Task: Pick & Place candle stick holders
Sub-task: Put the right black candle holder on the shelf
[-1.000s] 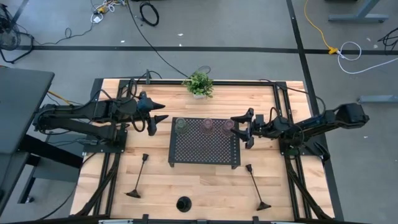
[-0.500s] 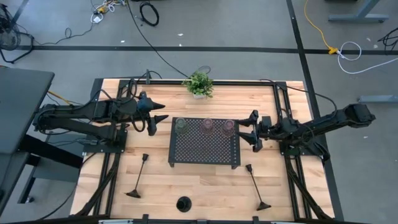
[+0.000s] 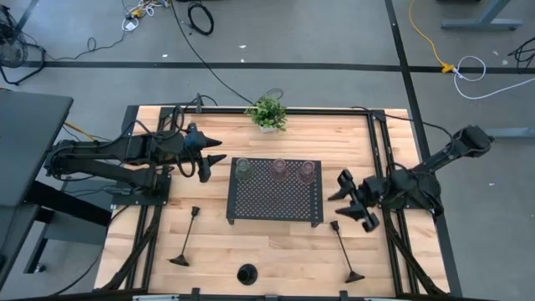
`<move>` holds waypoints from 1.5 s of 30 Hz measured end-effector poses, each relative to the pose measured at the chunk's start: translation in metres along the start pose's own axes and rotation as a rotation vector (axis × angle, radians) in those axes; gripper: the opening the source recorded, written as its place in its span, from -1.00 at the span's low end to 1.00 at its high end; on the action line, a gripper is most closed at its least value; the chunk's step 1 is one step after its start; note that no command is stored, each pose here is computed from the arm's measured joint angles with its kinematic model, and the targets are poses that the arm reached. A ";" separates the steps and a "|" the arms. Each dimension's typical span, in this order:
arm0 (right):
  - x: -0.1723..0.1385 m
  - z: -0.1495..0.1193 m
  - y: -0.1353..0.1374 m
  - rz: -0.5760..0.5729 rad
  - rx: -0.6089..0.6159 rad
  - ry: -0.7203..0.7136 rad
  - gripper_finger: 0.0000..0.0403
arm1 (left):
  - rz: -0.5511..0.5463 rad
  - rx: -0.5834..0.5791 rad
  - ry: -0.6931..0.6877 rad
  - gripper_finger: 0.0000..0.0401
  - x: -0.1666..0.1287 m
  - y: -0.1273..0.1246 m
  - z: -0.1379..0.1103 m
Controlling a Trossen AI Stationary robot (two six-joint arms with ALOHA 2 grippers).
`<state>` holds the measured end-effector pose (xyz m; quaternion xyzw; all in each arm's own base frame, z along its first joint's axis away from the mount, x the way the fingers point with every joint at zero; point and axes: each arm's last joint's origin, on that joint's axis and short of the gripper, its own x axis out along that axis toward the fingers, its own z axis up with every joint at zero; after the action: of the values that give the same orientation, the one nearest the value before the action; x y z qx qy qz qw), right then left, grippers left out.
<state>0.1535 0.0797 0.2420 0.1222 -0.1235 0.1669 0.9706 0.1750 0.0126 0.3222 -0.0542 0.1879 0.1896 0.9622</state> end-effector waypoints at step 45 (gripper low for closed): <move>0.032 -0.073 0.061 -0.982 1.212 1.293 -0.60 | 0.001 -0.003 0.003 0.12 0.000 0.000 0.000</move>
<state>0.1754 0.1647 0.1943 0.5178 0.5949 -0.1818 0.5873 0.1748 0.0126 0.3221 -0.0560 0.1889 0.1901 0.9618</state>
